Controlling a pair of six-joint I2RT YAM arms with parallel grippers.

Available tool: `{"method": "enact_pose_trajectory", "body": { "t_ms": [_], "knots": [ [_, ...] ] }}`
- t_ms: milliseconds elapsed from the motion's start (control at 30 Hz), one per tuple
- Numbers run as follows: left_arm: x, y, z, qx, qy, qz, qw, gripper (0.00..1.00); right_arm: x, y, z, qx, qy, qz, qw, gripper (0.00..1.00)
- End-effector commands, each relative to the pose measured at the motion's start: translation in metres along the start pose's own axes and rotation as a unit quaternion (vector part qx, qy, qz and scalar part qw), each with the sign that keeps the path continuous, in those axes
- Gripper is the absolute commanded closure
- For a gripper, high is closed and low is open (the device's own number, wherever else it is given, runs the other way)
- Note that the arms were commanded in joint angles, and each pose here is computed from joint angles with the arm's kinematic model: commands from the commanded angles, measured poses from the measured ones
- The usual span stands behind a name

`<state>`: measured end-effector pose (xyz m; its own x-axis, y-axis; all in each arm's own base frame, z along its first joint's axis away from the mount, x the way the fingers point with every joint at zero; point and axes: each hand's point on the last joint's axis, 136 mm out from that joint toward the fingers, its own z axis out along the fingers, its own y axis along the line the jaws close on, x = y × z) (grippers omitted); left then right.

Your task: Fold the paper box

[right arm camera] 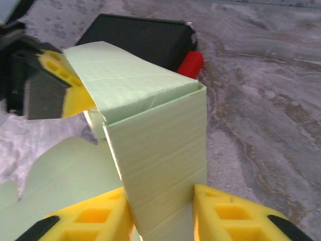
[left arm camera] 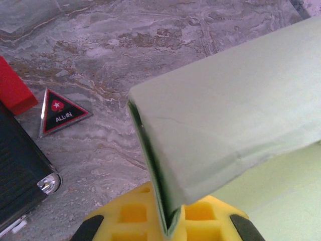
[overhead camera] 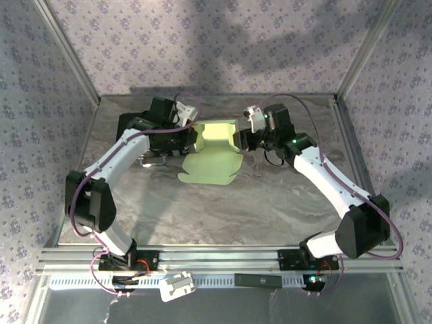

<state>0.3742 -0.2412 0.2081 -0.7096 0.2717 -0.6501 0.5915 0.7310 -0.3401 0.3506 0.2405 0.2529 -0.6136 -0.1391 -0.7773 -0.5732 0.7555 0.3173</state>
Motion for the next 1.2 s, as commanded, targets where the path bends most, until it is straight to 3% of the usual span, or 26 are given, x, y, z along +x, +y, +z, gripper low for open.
{"method": "enact_pose_trajectory", "body": {
  "t_ms": [0,300,400,533,700,1167],
  "knots": [
    [-0.01,-0.037,-0.015,0.04,-0.013,0.032,0.999,1.0,-0.01,0.004,0.009,0.045,-0.006,-0.03,0.999,0.71],
    [-0.008,-0.041,-0.016,0.028,-0.01,0.034,0.999,1.0,-0.011,-0.002,0.021,0.226,-0.019,-0.06,0.972,1.0],
    [-0.007,-0.044,-0.016,0.025,-0.008,0.034,0.999,1.0,-0.01,-0.002,0.022,0.274,-0.025,-0.07,0.959,1.0],
    [-0.004,-0.046,-0.017,0.02,-0.005,0.036,0.999,1.0,-0.011,0.002,0.026,0.271,-0.032,-0.073,0.959,1.0],
    [-0.002,-0.047,-0.017,0.018,-0.003,0.037,0.999,1.0,-0.024,-0.001,0.022,0.272,-0.044,-0.073,0.959,0.89],
    [0.0,-0.047,-0.012,0.013,0.001,0.038,0.999,1.0,-0.033,-0.011,0.019,0.275,-0.052,-0.079,0.957,0.71]
  ]
}}
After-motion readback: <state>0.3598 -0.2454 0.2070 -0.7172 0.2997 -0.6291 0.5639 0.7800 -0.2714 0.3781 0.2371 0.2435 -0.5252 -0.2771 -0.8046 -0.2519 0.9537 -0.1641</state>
